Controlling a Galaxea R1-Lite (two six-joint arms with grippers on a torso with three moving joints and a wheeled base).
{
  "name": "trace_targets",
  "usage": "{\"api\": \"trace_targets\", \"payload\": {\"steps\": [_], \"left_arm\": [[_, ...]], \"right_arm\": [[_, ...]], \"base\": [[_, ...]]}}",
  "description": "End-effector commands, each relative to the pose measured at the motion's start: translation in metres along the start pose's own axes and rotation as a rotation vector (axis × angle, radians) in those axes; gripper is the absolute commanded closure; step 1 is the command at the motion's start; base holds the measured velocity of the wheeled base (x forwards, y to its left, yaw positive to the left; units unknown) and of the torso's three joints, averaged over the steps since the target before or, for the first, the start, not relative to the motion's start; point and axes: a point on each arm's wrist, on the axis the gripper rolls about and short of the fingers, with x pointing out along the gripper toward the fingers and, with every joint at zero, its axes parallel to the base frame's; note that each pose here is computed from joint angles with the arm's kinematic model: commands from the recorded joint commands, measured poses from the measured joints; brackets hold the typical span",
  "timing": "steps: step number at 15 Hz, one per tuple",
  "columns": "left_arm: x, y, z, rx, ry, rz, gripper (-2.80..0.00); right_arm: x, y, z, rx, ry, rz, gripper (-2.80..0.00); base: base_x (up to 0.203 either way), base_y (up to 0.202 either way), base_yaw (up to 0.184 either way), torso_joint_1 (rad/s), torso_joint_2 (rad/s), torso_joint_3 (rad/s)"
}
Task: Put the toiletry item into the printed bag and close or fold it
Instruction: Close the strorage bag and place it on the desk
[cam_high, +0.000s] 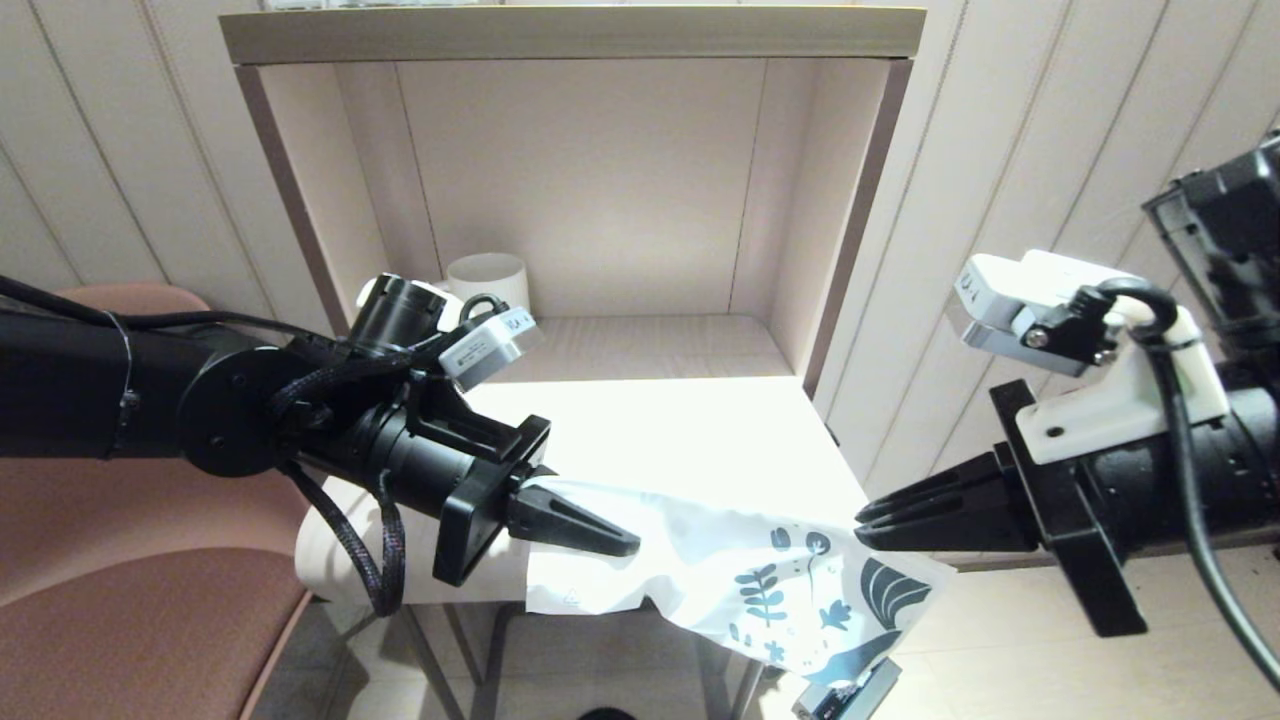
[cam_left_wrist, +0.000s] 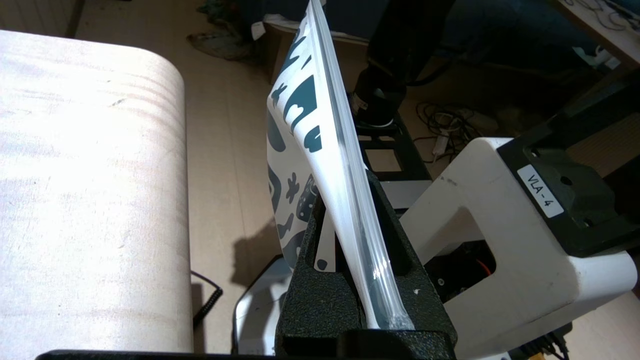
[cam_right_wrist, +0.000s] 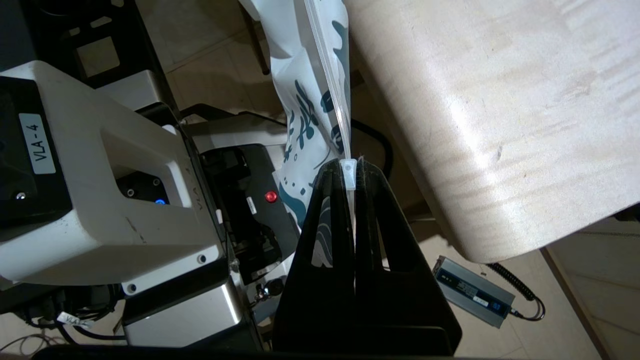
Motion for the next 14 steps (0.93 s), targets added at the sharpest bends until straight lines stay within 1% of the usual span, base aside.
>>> {"api": "trace_targets", "payload": {"steps": [1,5,14], "left_arm": [[0.0,0.0,0.0,0.002,-0.004,-0.006,0.0],[0.0,0.0,0.0,0.003,-0.003,-0.006,0.0],[0.0,0.0,0.0,0.005,-0.003,-0.005,0.0]], "right_arm": [[-0.01,0.004,-0.009,0.008,-0.003,-0.012,0.0],[-0.016,0.005,-0.022,0.036,0.001,-0.021,0.0],[-0.025,0.009,-0.034,0.053,0.0,-0.041,0.0]], "base": [[0.0,0.0,0.0,0.0,0.0,0.0],[0.0,0.0,0.0,0.0,0.0,0.0],[0.0,0.0,0.0,0.0,0.0,0.0]]}}
